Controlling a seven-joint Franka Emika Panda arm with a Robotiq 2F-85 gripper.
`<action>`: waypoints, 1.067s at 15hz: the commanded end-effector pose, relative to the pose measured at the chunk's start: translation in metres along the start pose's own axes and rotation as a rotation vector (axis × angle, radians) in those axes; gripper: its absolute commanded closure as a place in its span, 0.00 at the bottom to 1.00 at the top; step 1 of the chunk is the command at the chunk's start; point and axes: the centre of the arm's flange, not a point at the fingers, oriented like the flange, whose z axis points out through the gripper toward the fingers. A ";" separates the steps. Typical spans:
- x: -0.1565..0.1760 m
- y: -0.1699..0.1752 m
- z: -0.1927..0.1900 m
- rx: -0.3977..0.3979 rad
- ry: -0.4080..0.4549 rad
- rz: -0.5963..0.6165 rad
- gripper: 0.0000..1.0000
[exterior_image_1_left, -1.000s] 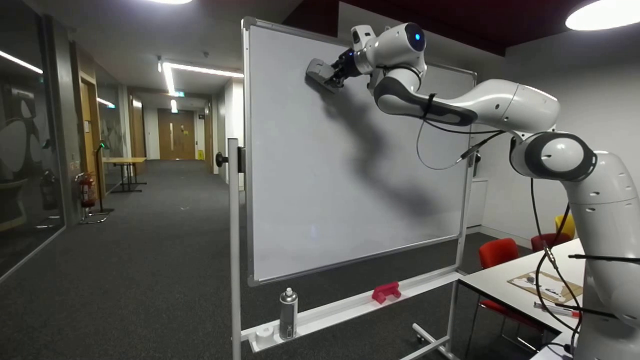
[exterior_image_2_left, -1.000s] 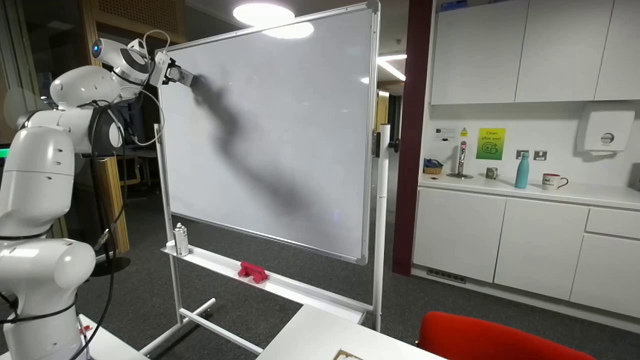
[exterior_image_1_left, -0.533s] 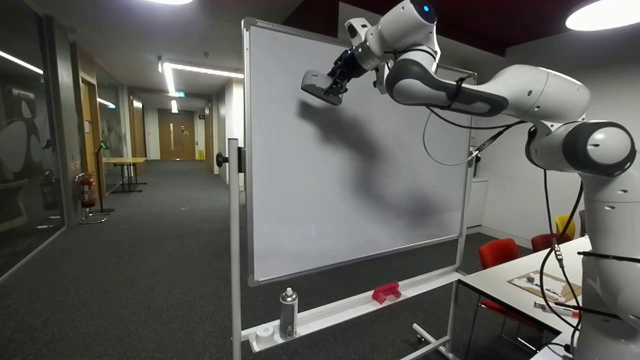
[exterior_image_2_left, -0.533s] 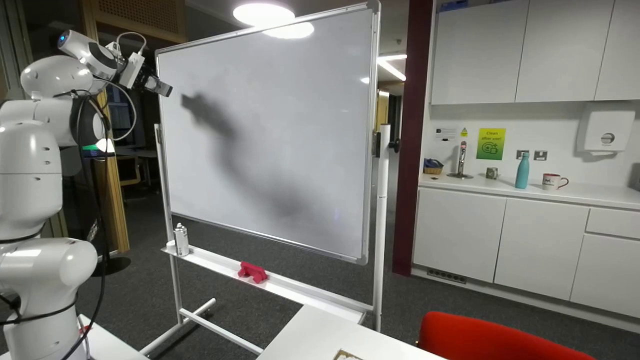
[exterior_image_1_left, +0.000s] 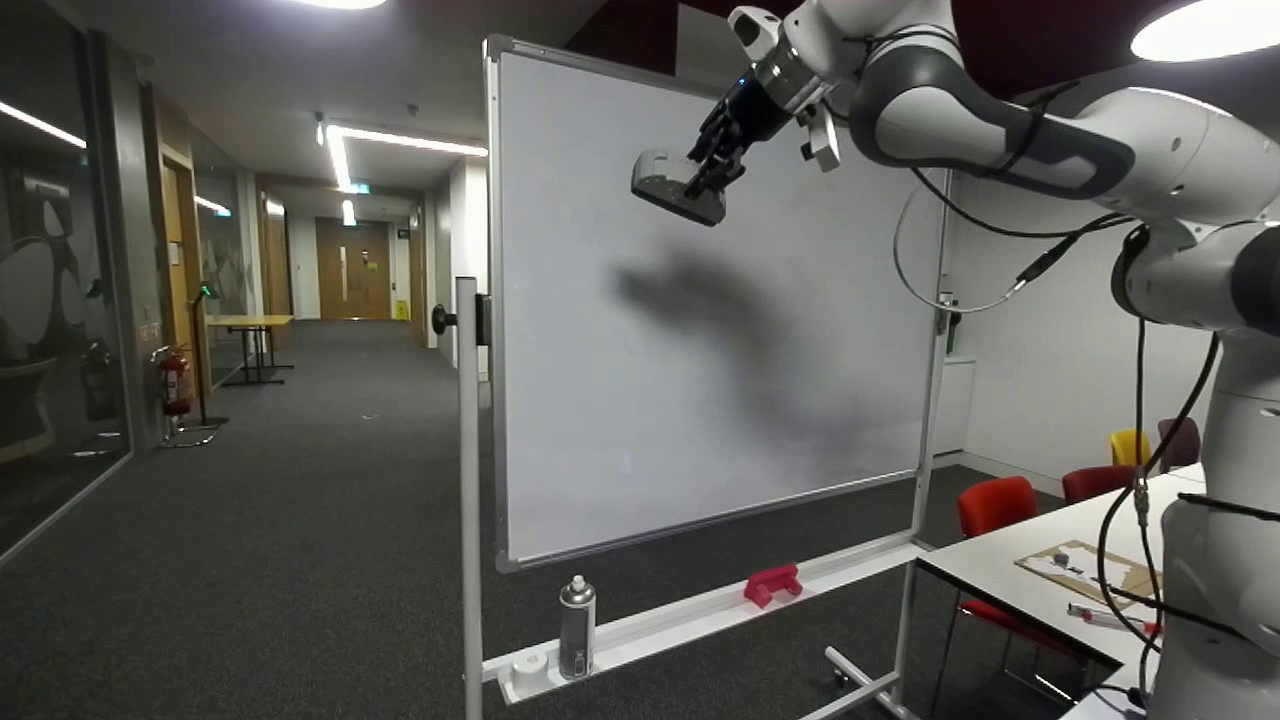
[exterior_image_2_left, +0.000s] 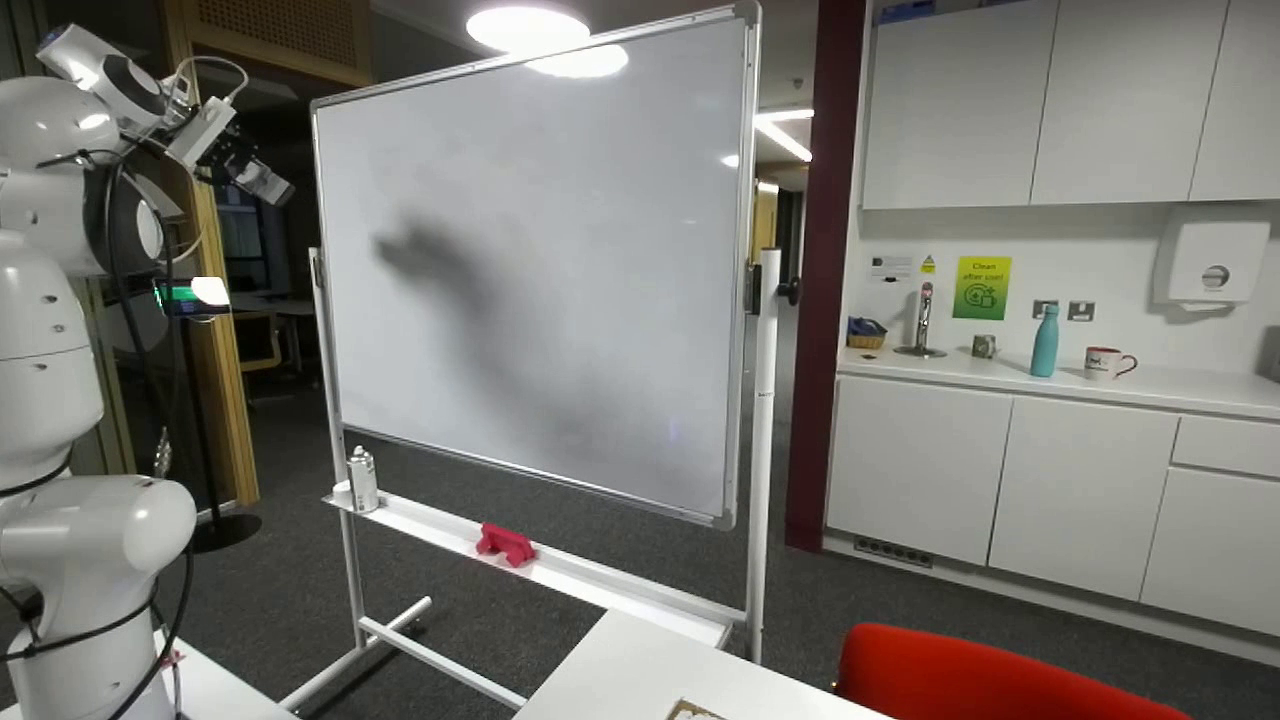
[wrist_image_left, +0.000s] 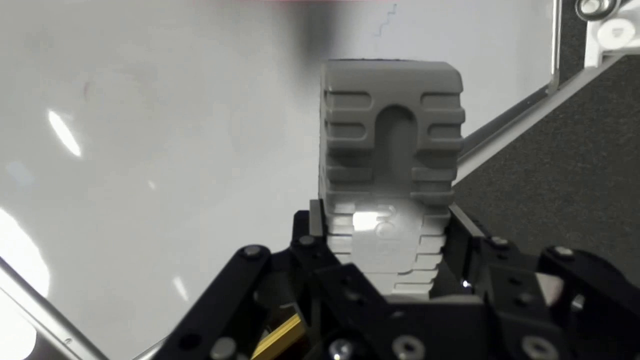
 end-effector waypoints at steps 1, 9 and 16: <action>-0.019 0.002 -0.043 -0.062 0.047 0.185 0.68; -0.058 0.040 -0.100 -0.083 0.034 0.585 0.68; -0.048 0.049 -0.092 -0.092 0.041 0.603 0.43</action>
